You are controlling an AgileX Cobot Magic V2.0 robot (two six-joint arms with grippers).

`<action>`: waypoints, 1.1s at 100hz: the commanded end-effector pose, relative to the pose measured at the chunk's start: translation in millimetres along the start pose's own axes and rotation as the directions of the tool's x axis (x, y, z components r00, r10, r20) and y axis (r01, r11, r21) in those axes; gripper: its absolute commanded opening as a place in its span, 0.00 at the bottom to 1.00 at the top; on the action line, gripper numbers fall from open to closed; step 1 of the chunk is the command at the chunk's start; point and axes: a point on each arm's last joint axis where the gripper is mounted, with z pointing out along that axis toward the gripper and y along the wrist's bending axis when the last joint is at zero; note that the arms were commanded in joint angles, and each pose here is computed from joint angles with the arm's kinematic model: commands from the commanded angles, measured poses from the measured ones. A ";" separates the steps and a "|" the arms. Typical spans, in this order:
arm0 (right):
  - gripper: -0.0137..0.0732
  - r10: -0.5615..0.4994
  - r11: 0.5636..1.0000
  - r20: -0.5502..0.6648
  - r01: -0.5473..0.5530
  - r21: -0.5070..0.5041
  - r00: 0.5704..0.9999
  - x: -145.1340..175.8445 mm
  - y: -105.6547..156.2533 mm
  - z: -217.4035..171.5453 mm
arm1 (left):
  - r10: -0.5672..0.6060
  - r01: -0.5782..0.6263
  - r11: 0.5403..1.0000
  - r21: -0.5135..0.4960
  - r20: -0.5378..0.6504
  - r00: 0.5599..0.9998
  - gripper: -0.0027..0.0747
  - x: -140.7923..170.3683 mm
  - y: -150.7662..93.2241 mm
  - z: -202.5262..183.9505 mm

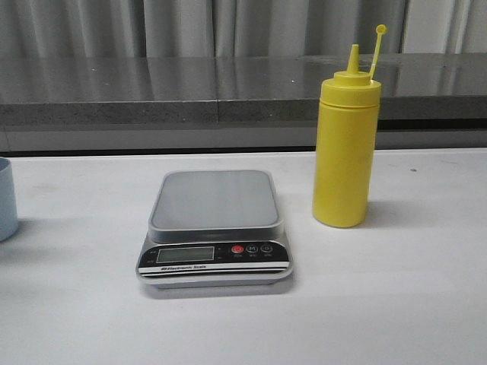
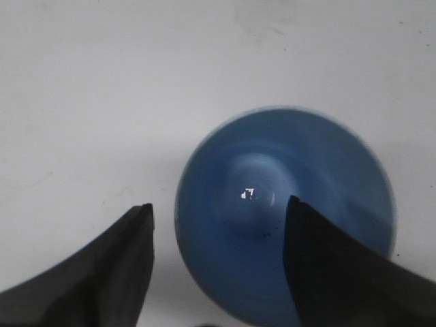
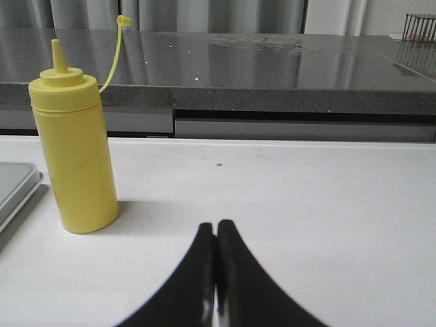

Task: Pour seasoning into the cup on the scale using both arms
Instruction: 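Grasp the light blue cup with the left gripper and lift it, then carry the cup over the scale and lower it onto the platform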

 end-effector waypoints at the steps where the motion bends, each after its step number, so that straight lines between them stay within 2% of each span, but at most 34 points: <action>1: 0.08 -0.011 1.000 0.122 0.011 -0.001 0.992 -15.3 0.6 -3.2 | -0.017 0.016 1.000 0.005 0.106 0.994 0.56 -15.3 -0.3 -12.3; 11: 0.08 -0.011 1.000 0.122 0.011 -0.001 0.992 -15.3 0.6 -3.2 | -0.017 0.016 1.000 0.005 0.110 0.994 0.54 -16.1 -0.2 -11.2; 21: 0.08 -0.011 1.000 0.122 0.011 -0.001 0.992 -15.3 0.6 -3.2 | -0.017 0.016 1.000 0.005 0.114 0.993 0.44 -16.5 -0.2 -11.2; 43: 0.08 -0.011 1.000 0.122 0.011 -0.001 0.992 -15.3 0.6 -3.2 | -0.017 0.016 1.000 0.005 0.117 0.993 0.01 -16.7 -0.2 -11.2; 72: 0.08 -0.011 1.000 0.122 0.011 -0.001 0.992 -15.3 0.6 -3.2 | -0.047 0.044 0.999 0.026 0.119 0.992 0.01 -17.1 -1.9 -17.3; 94: 0.08 -0.011 1.000 0.122 0.011 -0.001 0.992 -15.3 0.6 -3.2 | -0.073 0.065 0.996 0.059 0.156 0.985 0.01 -23.3 -5.7 -51.1; 110: 0.08 -0.011 1.000 0.122 0.011 -0.001 0.992 -15.3 0.6 -3.2 | -0.007 -0.002 0.997 0.077 0.113 0.994 0.01 -39.9 -15.6 -80.0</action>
